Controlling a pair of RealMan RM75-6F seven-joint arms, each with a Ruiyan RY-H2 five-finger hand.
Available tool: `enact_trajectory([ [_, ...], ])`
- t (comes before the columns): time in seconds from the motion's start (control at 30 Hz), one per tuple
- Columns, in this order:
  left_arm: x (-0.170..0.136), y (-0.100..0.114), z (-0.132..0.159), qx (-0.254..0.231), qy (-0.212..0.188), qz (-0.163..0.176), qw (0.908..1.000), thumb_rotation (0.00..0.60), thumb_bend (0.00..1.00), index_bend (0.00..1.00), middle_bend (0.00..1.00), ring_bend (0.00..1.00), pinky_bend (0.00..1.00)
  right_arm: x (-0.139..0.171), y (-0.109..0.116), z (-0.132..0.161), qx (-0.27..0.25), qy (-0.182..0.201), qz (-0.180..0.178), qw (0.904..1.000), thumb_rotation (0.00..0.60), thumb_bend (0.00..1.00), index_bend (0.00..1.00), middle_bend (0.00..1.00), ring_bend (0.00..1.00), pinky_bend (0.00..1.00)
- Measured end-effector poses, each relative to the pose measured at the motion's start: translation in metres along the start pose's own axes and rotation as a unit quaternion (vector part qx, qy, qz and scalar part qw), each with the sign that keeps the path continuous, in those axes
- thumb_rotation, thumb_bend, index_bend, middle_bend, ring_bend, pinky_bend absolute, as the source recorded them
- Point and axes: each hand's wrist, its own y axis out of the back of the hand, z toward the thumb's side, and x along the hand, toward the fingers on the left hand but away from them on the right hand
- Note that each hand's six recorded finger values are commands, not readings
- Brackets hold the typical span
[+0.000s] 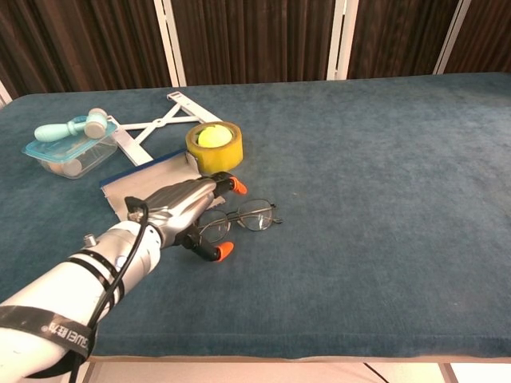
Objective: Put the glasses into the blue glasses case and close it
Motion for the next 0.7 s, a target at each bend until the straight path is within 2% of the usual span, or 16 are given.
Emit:
enact_trajectory([
  [0.3, 0.0, -0.004, 0.0, 0.014, 0.005, -0.018, 0.9997, 0.6, 0.31, 0.19, 0.0, 0.0, 0.02, 0.002, 0.0, 0.003, 0.001, 0.007, 0.001, 1.0, 0.6, 0.2, 0.0, 0.0, 0.0, 0.0],
  [0.7, -0.01, -0.004, -0.007, 0.024, 0.0, -0.037, 0.999, 0.6, 0.32, 0.29, 0.0, 0.0, 0.03, 0.003, -0.001, 0.005, 0.003, 0.01, 0.001, 0.9999, 0.6, 0.2, 0.0, 0.0, 0.0, 0.0],
])
